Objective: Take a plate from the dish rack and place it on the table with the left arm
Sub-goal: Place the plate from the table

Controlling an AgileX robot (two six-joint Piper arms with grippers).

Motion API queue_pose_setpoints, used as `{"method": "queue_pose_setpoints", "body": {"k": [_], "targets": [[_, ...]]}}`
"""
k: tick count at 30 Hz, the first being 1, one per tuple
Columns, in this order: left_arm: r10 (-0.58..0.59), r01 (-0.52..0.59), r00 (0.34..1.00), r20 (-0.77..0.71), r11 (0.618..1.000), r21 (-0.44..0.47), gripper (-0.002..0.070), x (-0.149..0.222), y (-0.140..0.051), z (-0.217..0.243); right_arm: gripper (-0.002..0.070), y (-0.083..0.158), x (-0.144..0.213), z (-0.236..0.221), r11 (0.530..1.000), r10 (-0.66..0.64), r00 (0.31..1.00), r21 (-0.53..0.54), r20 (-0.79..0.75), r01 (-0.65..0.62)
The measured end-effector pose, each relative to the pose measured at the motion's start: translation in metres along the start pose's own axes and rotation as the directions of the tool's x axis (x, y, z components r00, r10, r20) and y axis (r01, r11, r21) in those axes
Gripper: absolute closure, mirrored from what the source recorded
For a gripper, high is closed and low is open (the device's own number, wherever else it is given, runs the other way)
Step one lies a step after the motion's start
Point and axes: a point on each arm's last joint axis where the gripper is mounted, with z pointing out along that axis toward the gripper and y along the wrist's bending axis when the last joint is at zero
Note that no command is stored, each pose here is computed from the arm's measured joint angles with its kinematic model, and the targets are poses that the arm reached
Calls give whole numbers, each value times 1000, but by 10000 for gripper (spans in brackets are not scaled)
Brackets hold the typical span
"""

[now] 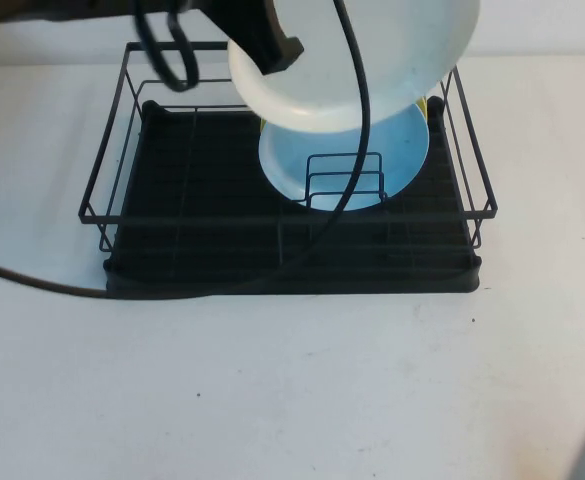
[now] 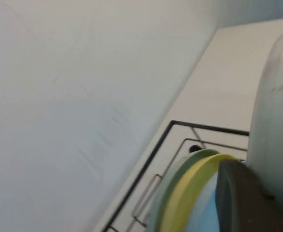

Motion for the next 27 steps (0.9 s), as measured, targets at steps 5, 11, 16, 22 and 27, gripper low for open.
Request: {"method": "queue_pose_setpoints", "body": {"k": [5, 11, 16, 22, 27], "targets": [[-284, 292, 954, -98, 953, 82, 619, -2, -2, -35, 696, 0, 0, 0, 1000, 0, 1000, 0, 0, 0], [-485, 560, 792, -371, 819, 125, 619, 30, -2, -56, 696, 0, 0, 0, 1000, 0, 1000, 0, 0, 0], [-620, 752, 639, -455, 629, 198, 619, 58, -7, -68, 696, 0, 0, 0, 1000, 0, 1000, 0, 0, 0], [-753, 881, 470, -460, 368, 298, 619, 98, -42, -74, 696, 0, 0, 0, 1000, 0, 1000, 0, 0, 0], [-813, 945, 296, -502, 172, 279, 619, 146, -98, -65, 696, 0, 0, 0, 1000, 0, 1000, 0, 0, 0]]}}
